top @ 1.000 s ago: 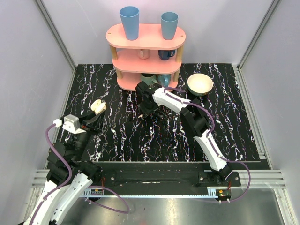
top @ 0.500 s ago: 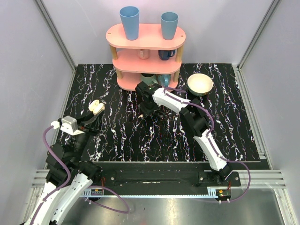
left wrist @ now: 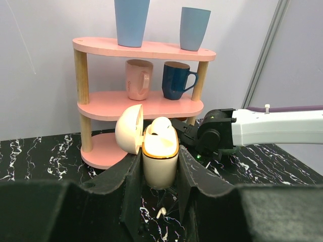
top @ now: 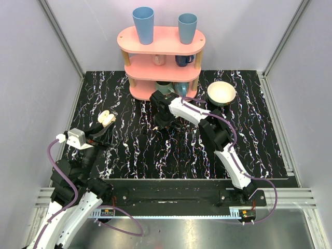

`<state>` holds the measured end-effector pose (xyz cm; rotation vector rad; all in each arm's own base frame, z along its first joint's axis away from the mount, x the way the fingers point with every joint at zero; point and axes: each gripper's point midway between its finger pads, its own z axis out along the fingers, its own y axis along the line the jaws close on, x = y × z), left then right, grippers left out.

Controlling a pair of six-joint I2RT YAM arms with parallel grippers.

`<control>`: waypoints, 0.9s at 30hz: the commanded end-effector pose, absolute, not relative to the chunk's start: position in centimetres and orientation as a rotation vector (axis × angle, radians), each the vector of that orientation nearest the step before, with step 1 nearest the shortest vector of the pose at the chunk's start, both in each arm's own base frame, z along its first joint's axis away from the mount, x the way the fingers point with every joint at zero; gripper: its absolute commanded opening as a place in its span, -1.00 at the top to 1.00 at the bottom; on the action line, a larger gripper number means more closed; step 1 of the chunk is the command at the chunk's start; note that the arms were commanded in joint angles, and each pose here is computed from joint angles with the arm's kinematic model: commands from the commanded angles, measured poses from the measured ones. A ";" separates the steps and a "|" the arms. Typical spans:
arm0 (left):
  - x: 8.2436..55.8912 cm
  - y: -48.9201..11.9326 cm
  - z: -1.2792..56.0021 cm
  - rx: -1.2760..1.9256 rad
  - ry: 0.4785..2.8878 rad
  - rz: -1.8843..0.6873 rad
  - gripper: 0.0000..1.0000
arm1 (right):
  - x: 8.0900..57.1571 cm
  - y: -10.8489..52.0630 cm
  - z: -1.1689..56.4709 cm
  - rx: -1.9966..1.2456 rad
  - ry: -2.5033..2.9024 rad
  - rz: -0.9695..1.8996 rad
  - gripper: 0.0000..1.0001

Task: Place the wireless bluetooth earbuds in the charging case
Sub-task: Pick up the left earbud from the center of the board.

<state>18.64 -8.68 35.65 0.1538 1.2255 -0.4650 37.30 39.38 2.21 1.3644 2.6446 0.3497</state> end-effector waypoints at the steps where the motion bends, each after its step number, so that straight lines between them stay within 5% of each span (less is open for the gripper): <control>1: 18.7 -8.1 36.5 0.134 1.195 -0.442 1.00 | 37.2 39.4 2.5 1.379 2.628 0.355 0.21; 17: 18.9 -8.1 36.3 0.128 1.202 -0.438 1.00 | 36.8 39.4 1.9 1.371 2.641 0.360 0.28; 27: 18.8 -8.0 36.3 0.122 1.203 -0.435 1.00 | 37.3 39.0 2.6 1.321 2.620 0.365 0.64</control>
